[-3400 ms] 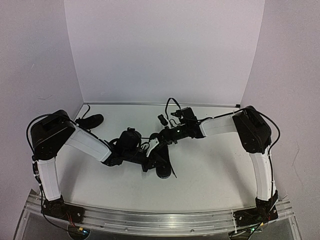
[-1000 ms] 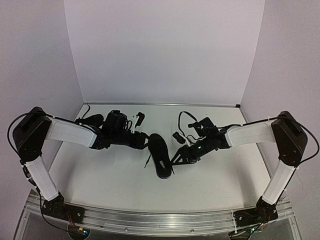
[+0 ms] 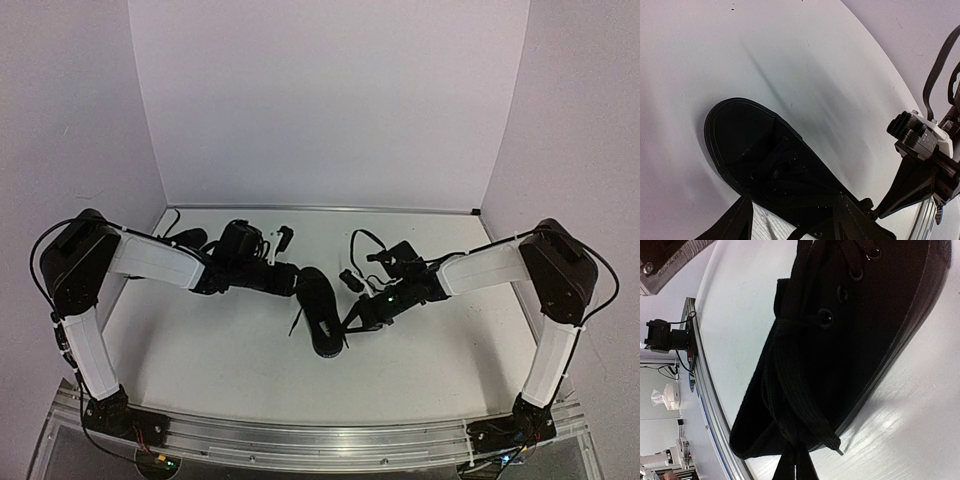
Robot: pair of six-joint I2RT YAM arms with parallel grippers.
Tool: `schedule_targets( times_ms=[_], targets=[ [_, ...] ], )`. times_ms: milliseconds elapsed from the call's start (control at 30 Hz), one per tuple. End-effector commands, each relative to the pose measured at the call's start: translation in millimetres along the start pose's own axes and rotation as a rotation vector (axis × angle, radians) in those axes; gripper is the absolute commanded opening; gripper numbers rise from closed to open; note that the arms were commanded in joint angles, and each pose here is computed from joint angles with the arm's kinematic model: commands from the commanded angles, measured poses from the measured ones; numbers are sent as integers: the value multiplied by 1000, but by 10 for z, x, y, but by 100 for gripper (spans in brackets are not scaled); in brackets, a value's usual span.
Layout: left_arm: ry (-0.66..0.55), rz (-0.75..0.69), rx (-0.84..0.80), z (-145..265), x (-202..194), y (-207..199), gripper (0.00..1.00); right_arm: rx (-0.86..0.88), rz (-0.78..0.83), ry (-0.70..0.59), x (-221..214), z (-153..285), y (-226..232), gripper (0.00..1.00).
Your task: Tie the shoes
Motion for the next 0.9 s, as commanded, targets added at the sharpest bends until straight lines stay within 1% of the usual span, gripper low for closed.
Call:
schedule_targets(
  times_ms=[0, 167, 433, 667, 867],
  targets=[
    [-50, 13, -19, -9, 213, -47, 57, -32, 54, -64, 143, 127, 137, 0],
    [-26, 43, -9, -90, 213, -16, 59, -128, 28, -75, 134, 172, 59, 0],
    [1, 68, -16, -173, 172, 19, 58, -162, 8, -73, 140, 163, -24, 0],
    [39, 94, -26, -292, 113, 71, 54, -162, 7, -67, 146, 138, -45, 0],
    [66, 112, -43, -370, 76, 92, 48, -165, 8, -67, 148, 134, -50, 0]
  ],
)
Point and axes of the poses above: each gripper's point midway between its finger pads, its own z axis back along the fingers, its own y axis along the line the jaws close on, x = y × z, the point moved 9 cm from there along z, back along the fingers, and after that the axes turned 5 degrees about z, right-handed, at the moved point
